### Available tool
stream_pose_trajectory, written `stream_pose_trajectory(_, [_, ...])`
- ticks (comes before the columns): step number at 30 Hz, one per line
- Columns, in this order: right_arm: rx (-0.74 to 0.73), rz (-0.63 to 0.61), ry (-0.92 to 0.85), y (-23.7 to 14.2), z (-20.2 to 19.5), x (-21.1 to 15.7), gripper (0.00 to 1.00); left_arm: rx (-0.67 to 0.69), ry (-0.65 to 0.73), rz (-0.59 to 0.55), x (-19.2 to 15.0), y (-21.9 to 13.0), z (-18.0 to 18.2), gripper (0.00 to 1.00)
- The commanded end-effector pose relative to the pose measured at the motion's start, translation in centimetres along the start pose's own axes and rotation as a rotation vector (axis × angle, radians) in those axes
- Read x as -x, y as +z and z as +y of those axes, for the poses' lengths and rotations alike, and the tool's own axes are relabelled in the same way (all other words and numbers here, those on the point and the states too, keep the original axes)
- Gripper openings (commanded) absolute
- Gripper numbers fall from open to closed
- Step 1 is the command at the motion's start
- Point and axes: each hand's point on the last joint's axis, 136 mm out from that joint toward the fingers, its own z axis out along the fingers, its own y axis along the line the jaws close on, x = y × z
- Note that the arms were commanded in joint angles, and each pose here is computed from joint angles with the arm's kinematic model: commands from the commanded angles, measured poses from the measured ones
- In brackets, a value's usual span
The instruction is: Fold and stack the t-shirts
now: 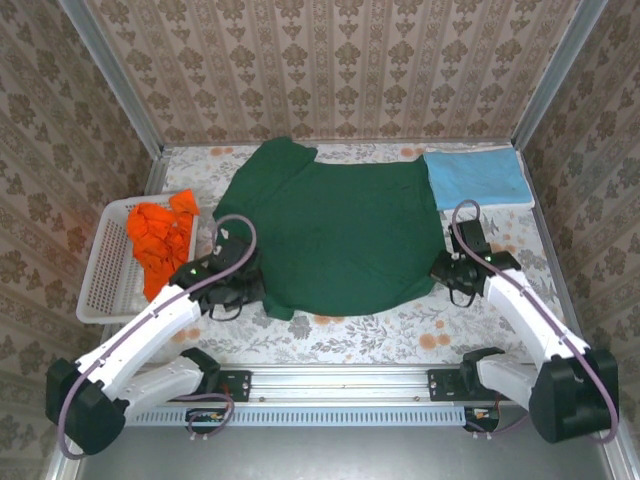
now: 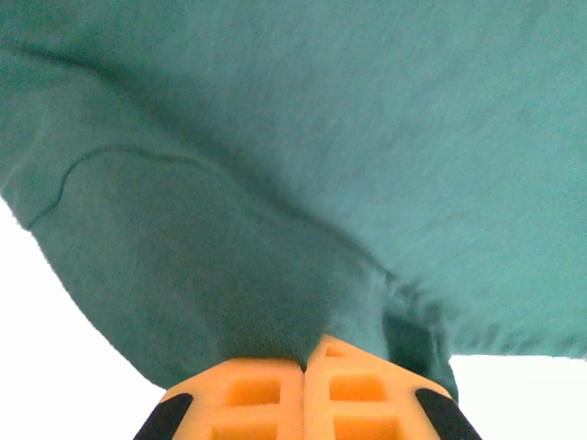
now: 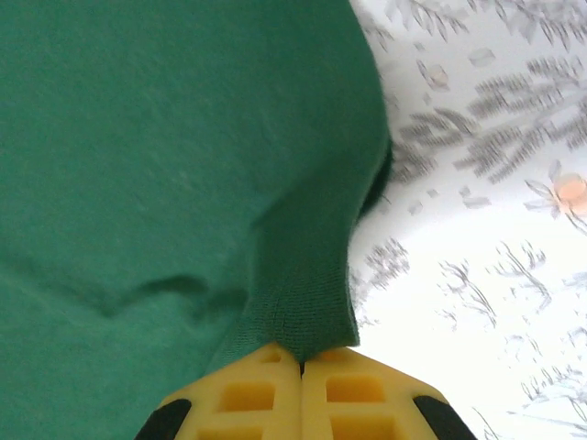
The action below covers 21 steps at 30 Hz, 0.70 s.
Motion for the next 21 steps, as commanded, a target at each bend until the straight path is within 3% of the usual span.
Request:
stream_pose_trajectory(1, [0.026,-0.018,-0.054,0.3,2.5,2.8,0.00,-0.114,0.009,-0.049,4.3,0.4,-2.7,0.00])
stream_pose_trajectory(5, [-0.040,0.062,-0.109,2.9,4.5,5.5,0.02,-0.119,-0.034,-0.071,10.7,1.6,-4.2,0.00])
stream_pose_trajectory(7, [-0.101,0.110,-0.136,4.5,4.8,6.7,0.05,-0.087,-0.056,-0.069,13.3,3.0,-4.2,0.06])
stream_pose_trajectory(9, [-0.165,0.119,-0.156,5.8,4.7,8.2,0.15,-0.079,-0.086,-0.057,15.3,4.5,-4.1,0.28])
stream_pose_trajectory(11, [-0.184,0.137,-0.144,6.7,4.6,9.2,0.35,-0.080,-0.108,-0.052,16.8,5.2,-4.0,0.43])
stream_pose_trajectory(14, [-0.152,0.091,-0.110,6.0,4.6,10.1,0.60,-0.043,-0.092,-0.080,17.6,4.5,-3.6,0.60])
stream_pose_trajectory(16, [-0.093,0.049,-0.080,5.1,4.7,10.1,0.69,-0.028,-0.084,-0.105,17.2,4.0,-3.1,0.64])
stream_pose_trajectory(21, [0.145,0.022,0.037,4.7,5.8,8.0,0.66,-0.025,-0.107,-0.108,14.6,4.3,-1.3,0.65])
